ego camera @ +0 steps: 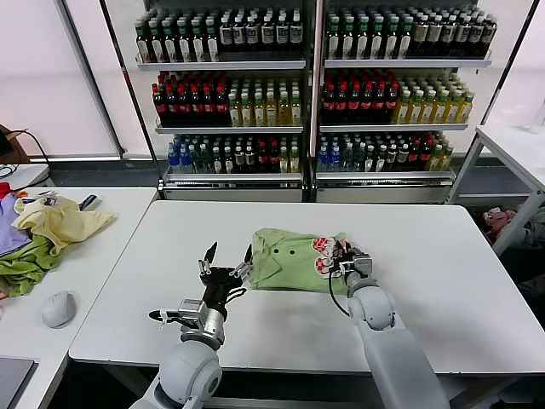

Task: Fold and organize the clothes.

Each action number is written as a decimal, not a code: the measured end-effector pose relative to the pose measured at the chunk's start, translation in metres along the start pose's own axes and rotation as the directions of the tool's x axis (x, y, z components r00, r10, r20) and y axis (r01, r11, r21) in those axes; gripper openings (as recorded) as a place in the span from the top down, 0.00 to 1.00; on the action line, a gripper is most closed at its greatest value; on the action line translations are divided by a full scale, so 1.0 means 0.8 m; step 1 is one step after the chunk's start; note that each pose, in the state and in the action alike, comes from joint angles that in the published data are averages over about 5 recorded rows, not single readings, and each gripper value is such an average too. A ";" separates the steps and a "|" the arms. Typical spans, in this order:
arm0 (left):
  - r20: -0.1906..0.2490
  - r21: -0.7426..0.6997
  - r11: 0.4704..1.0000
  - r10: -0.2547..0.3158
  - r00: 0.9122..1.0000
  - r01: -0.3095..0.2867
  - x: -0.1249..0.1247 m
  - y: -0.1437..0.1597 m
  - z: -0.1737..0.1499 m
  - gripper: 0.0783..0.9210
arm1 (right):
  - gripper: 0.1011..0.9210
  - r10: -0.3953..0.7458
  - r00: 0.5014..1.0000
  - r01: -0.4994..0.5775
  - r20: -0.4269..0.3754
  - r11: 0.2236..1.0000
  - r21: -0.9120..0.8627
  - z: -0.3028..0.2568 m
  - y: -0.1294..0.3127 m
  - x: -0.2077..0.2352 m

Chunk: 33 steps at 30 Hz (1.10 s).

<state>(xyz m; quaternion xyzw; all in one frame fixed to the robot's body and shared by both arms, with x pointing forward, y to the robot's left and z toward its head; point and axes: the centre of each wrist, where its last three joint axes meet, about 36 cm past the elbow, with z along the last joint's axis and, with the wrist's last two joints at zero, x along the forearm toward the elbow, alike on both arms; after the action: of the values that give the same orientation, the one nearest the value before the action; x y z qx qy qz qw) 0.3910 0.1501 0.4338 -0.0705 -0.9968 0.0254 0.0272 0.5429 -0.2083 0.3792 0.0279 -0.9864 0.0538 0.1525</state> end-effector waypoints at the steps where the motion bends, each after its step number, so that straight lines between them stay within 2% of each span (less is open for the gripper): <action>1: 0.003 -0.003 1.000 0.002 1.000 -0.002 -0.001 0.000 0.000 0.12 | 0.73 0.002 1.000 -0.002 0.015 1.000 0.005 -0.001 -0.004 0.002; 18: 0.022 -0.058 0.998 0.011 1.000 -0.010 0.005 0.010 -0.006 0.12 | 0.16 0.067 0.954 -0.079 0.292 0.996 0.031 0.030 -0.045 0.088; 21: 0.021 -0.063 0.998 0.014 1.000 -0.013 0.007 0.011 -0.007 0.12 | 0.13 0.077 0.944 -0.090 0.322 0.996 0.027 0.033 -0.051 0.109; 33: 0.012 -0.073 0.997 0.033 0.999 -0.032 0.025 0.019 -0.014 0.12 | 0.12 0.098 0.913 -0.104 0.397 0.995 -0.008 0.034 -0.061 0.206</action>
<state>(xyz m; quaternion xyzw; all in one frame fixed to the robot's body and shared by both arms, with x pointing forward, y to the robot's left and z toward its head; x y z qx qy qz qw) 0.3739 0.1681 0.4455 -0.0872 -0.9960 -0.0098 0.0176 0.3815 -0.2663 0.4087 -0.0118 -0.9966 0.0615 -0.0535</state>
